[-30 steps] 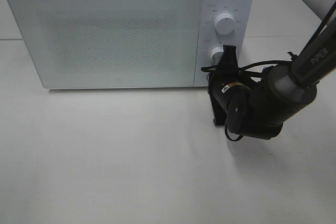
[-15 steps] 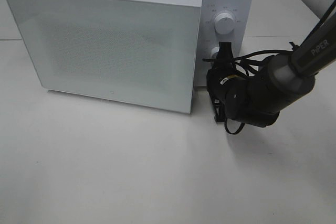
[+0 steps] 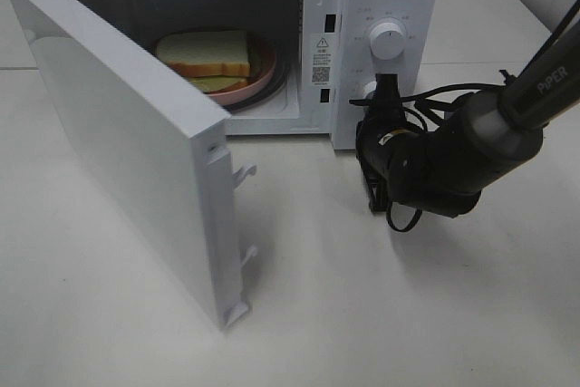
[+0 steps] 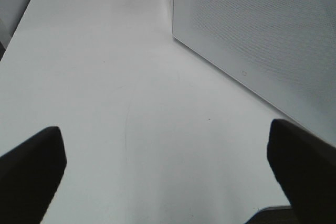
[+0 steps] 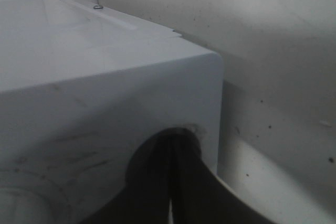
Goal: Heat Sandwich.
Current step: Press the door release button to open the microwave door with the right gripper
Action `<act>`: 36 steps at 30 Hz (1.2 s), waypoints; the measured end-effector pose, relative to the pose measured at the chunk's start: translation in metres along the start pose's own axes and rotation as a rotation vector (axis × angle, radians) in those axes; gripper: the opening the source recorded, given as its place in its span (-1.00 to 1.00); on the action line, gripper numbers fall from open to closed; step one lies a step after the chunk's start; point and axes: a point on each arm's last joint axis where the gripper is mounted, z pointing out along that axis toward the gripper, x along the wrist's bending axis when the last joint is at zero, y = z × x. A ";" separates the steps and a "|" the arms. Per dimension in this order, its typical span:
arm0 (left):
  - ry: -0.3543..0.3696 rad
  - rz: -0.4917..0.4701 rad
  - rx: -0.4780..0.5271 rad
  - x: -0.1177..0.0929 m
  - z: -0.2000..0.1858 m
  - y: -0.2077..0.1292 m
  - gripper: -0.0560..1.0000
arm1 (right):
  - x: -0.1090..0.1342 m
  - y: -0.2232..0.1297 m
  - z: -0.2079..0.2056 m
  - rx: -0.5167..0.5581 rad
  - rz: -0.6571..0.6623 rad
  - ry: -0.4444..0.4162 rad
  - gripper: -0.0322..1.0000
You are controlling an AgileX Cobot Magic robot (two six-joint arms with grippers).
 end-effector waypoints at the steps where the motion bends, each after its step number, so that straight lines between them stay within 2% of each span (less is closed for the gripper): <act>1: 0.000 0.000 0.000 0.000 0.000 0.000 0.98 | 0.000 0.000 0.000 0.000 0.000 0.000 -0.92; 10: 0.000 0.000 0.000 0.000 0.000 0.000 0.98 | 0.000 0.000 0.000 0.003 -0.001 -0.009 -0.92; 20: 0.000 0.000 0.000 0.000 0.000 0.000 0.98 | 0.008 0.003 -0.004 0.050 -0.005 -0.077 -0.92; 36: 0.000 0.000 0.000 0.000 0.000 0.000 0.98 | 0.006 0.000 -0.035 0.095 -0.052 -0.013 -0.92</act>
